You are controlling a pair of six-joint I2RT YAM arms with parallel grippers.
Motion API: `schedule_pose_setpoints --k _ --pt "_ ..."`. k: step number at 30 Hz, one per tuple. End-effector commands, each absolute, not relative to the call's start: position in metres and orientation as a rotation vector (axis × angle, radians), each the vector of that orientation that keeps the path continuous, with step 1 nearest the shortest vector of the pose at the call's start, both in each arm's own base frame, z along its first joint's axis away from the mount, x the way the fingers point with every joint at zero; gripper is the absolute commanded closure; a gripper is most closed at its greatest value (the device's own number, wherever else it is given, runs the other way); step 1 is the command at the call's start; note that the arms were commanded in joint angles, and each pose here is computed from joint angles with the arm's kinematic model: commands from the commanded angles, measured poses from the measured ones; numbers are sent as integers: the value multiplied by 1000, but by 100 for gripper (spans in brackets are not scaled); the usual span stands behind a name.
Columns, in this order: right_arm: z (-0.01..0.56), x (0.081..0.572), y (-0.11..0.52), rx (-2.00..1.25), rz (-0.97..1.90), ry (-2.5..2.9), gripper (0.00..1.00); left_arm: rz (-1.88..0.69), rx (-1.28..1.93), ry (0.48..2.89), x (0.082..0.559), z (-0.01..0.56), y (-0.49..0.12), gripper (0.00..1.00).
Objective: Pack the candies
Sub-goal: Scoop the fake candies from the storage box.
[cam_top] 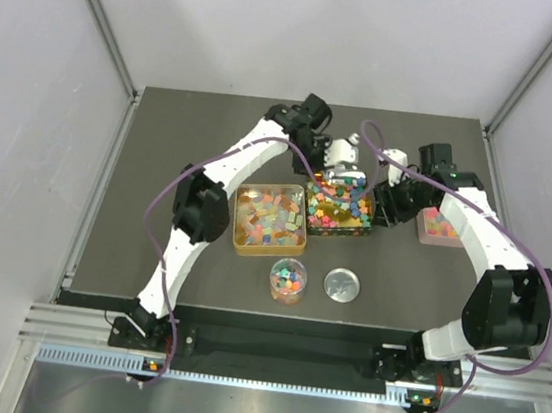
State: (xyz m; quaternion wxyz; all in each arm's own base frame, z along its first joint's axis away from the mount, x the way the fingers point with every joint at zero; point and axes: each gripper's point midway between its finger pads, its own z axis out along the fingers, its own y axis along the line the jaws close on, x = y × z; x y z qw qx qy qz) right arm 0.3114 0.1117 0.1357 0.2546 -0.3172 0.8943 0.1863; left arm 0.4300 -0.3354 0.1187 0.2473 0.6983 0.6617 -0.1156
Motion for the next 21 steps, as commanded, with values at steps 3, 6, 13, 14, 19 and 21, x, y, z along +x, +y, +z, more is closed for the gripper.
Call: schedule_pose_setpoints --k 3,6,13,14,19,21 --pt "155 302 89 -881 468 2419 46 -254 1727 1717 448 209 -306 100" --pt "154 305 82 -850 456 2431 46 -198 1800 1687 447 208 -298 100" --pt "155 320 80 -753 436 2431 46 -1 2118 1610 432 195 -267 100" --pt "155 321 81 -739 440 2436 46 28 2163 1600 431 192 -264 100" --pt "157 329 81 -732 432 2434 46 174 2396 1499 428 182 -250 100" --pt "158 330 81 -732 429 2428 46 246 2463 1488 432 177 -244 100"
